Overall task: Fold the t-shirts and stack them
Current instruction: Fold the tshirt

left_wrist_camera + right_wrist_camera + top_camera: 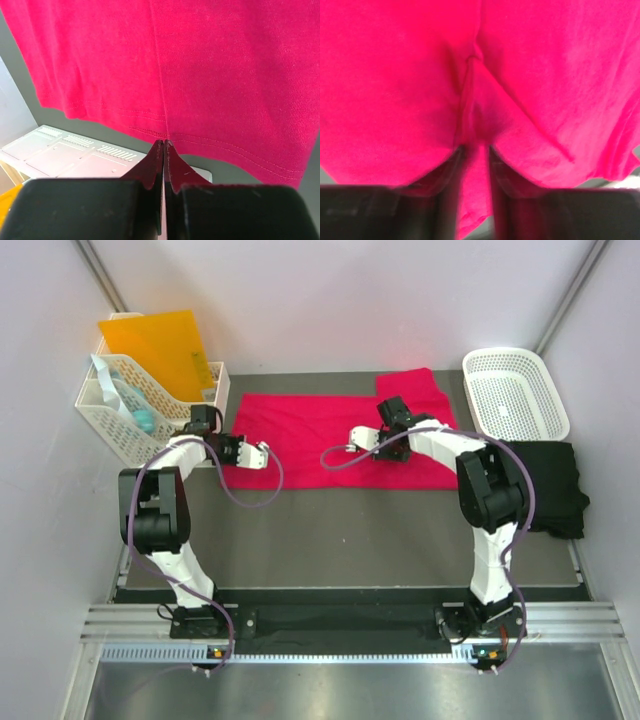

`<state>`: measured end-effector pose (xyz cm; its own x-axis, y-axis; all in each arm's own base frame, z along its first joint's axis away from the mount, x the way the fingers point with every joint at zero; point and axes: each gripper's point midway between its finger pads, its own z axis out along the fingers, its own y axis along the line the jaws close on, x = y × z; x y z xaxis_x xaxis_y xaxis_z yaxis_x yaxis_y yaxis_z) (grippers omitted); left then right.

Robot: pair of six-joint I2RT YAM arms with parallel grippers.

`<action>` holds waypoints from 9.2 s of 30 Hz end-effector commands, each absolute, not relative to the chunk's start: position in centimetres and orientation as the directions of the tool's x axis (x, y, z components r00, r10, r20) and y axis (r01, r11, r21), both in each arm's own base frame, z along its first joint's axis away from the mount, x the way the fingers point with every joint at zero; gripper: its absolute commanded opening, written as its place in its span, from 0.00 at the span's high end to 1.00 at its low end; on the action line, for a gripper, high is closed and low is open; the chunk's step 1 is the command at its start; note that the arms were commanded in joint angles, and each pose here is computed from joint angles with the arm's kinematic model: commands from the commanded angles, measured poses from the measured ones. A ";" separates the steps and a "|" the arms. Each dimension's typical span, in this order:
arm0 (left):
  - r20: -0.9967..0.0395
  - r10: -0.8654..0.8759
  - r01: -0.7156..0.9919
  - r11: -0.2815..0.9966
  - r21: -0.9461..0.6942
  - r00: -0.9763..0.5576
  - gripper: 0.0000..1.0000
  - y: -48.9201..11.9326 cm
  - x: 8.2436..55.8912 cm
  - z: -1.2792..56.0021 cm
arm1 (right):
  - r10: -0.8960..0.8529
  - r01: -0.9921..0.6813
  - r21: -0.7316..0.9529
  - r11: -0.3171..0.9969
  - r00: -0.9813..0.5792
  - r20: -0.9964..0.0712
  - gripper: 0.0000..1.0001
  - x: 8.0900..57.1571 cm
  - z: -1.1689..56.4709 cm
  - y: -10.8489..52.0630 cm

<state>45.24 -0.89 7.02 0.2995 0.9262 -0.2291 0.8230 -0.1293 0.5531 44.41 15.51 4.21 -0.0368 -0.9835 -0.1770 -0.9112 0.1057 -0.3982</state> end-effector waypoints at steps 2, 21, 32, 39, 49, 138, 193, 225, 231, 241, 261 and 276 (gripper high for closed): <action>-0.237 0.920 0.811 -0.129 0.571 0.313 1.00 -1.3 45.2 7.3 | -0.978 -0.874 -0.469 0.128 -0.032 -0.206 0.94 46.7 6.0 16.3; -0.227 0.918 0.809 -0.146 0.569 0.325 1.00 -1.5 45.4 6.7 | -0.988 -0.766 -0.643 -0.012 0.106 -0.108 1.00 52.2 10.2 17.5; -0.228 0.921 0.812 -0.139 0.566 0.317 1.00 -1.3 45.3 6.3 | -0.981 -0.731 -0.673 -0.114 0.188 -0.038 0.79 53.9 8.8 19.8; -0.230 0.919 0.812 -0.142 0.567 0.321 1.00 -1.5 45.5 6.2 | -0.984 -0.614 -0.787 -0.061 0.171 -0.057 0.56 56.2 10.8 20.8; -0.225 0.917 0.808 -0.151 0.569 0.330 1.00 -1.8 45.8 6.3 | -0.971 -0.812 -0.577 0.088 0.058 -0.230 0.59 52.9 10.3 19.3; -0.190 0.895 0.791 -0.237 0.564 0.404 1.00 -3.8 45.6 6.9 | -0.810 -0.835 -0.327 0.443 -0.217 -0.544 0.50 52.8 10.8 22.2; -0.195 0.897 0.792 -0.227 0.566 0.397 1.00 -3.8 44.8 7.2 | -0.707 -0.682 -0.330 0.653 -0.391 -0.589 1.00 57.0 7.8 20.0; -0.192 0.895 0.787 -0.232 0.571 0.403 1.00 -4.1 45.2 7.2 | -0.737 -0.724 -0.368 0.584 -0.281 -0.615 0.49 55.8 9.7 23.6; -0.191 0.895 0.787 -0.232 0.572 0.403 1.00 -4.1 45.1 7.2 | -0.704 -0.655 -0.407 0.636 -0.278 -0.653 0.43 56.6 11.9 22.7; -0.228 0.888 0.777 -0.195 0.598 0.399 1.00 -4.8 45.1 8.6 | -0.609 -0.422 -0.450 0.787 -0.419 -0.673 0.82 59.0 13.6 14.5; -0.235 0.895 0.840 -0.225 0.493 0.378 1.00 -4.4 43.3 7.4 | -0.672 -0.519 -0.431 0.738 -0.512 -0.535 1.00 57.0 8.4 8.3; -0.175 0.901 0.864 -0.303 0.402 0.398 1.00 -3.7 42.5 4.1 | -0.720 -0.597 -0.408 0.691 -0.515 -0.466 1.00 55.7 5.5 9.1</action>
<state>42.20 -3.47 4.62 0.3739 0.9088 -0.1852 0.8650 -0.2696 0.4232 55.45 8.25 4.48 -0.5475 -0.7002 -0.4582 -0.5819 0.7121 -0.3929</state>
